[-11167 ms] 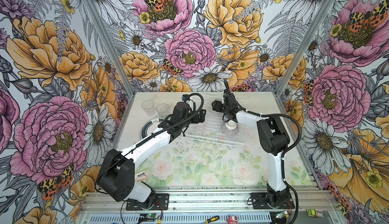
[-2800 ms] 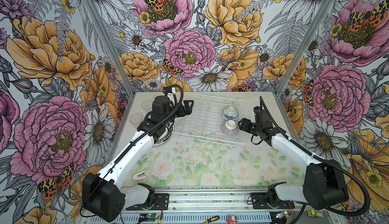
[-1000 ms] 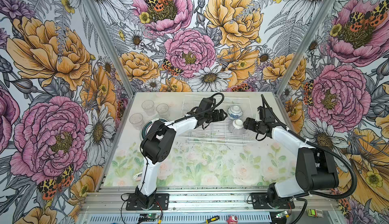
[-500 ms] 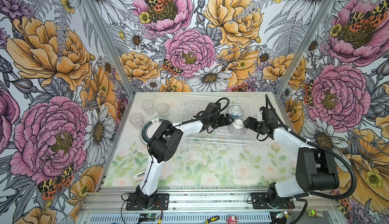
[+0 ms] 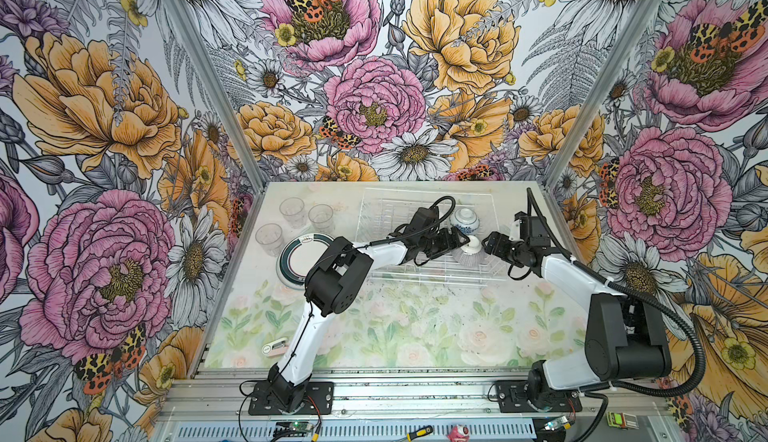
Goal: Unload the mixed dishes from the dish rack
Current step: 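Close the left gripper on the striped bowl while right stays beside it, then lift the striped bowl out with the left gripper while the right gripper withdraws, then carry the striped bowl with the left gripper over the table beside the glasses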
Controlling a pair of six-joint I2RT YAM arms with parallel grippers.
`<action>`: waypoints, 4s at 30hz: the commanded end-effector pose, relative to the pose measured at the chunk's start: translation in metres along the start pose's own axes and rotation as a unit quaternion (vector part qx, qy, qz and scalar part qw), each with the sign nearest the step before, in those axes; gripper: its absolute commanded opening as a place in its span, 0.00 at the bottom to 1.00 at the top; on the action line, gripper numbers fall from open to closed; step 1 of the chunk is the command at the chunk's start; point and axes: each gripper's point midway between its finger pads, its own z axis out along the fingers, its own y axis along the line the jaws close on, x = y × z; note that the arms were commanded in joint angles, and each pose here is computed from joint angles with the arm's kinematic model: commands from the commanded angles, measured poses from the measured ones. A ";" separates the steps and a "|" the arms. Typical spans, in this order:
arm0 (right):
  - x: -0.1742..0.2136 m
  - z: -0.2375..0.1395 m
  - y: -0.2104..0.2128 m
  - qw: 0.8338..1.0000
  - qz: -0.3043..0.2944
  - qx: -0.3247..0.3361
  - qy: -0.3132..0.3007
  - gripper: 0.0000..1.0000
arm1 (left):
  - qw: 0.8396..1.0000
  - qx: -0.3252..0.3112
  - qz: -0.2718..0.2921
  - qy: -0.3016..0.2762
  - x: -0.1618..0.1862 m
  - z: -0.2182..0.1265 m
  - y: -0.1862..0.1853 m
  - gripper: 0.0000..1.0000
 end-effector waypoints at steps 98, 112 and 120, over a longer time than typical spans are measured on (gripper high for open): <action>-0.012 -0.109 0.023 0.984 0.023 -0.081 -0.155 0.85 | 0.963 -0.104 0.180 -0.172 -0.060 -0.208 -0.099 0.00; -0.003 -0.110 0.022 0.984 0.012 -0.083 -0.157 0.85 | 0.919 -0.283 0.142 -0.235 -0.078 -0.316 -0.001 0.00; 0.003 -0.103 0.015 0.986 0.017 -0.071 -0.148 0.85 | 0.908 -0.309 0.121 -0.255 -0.073 -0.348 0.026 0.00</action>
